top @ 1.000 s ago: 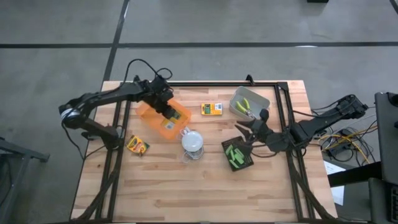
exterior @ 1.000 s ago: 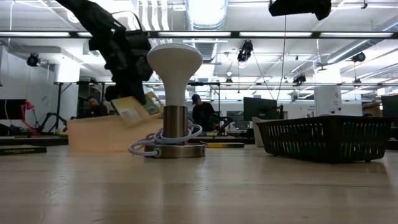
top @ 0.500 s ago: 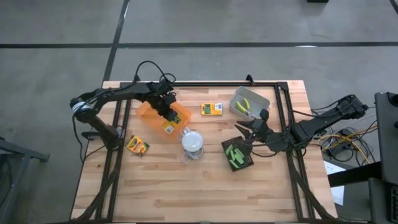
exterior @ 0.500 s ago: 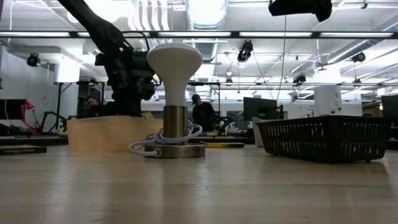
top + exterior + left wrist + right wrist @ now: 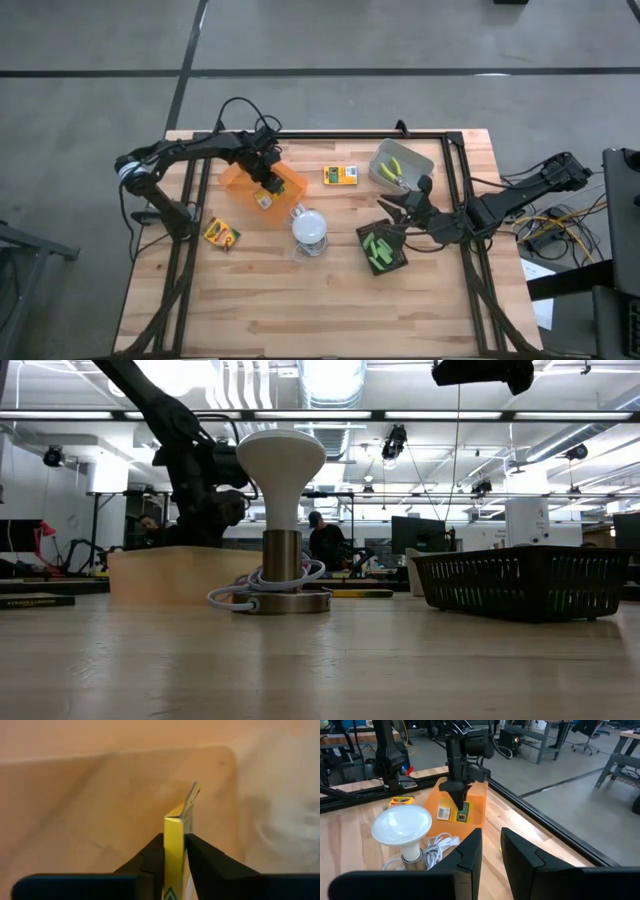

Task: Pick & Place School Supplies
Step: Put the box of crayon into the orange bin

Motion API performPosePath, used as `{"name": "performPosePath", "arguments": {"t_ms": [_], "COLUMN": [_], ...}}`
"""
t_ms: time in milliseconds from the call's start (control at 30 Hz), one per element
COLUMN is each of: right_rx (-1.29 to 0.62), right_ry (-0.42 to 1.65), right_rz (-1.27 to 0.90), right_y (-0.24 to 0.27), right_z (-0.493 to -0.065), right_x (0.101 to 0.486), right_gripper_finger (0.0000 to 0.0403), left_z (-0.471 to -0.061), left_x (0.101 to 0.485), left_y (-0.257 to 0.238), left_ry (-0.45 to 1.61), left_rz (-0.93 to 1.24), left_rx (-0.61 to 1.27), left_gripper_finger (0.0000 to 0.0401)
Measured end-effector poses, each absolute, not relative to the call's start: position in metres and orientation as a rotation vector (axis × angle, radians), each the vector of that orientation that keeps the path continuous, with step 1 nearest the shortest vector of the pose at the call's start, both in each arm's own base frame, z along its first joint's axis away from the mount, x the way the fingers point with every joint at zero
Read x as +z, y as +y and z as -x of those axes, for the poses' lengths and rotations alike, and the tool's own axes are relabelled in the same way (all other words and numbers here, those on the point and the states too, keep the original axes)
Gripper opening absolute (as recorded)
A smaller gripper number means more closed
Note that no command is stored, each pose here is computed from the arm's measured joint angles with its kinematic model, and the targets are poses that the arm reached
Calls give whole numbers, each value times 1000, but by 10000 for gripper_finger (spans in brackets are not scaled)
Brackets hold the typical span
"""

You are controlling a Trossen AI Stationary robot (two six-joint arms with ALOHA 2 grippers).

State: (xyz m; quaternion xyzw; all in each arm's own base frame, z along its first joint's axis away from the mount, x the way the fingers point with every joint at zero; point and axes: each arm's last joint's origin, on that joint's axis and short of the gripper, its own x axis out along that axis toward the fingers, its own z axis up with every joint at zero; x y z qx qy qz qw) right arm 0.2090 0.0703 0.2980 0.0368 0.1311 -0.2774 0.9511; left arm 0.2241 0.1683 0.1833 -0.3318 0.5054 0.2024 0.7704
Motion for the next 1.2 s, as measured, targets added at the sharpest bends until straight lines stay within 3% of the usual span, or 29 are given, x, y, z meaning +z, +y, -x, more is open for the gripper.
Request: {"name": "performPosePath", "arguments": {"t_ms": [667,900,1200], "right_rx": [-563,-563,-557], "right_ry": [267,267,265], "right_rz": [-74,-78,-96], "right_y": [70,70,71], "right_z": [-209,-209,-209], "right_x": [298,298,298], "right_gripper_finger": [68,68,68], "left_z": [-221,-227,-228], "left_x": [197,248,353], "left_y": [174,177,170], "left_ry": [1190,1213,1003], "left_rz": [629,687,736], "left_rx": [551,553,615], "left_gripper_finger": [169,167,167]}}
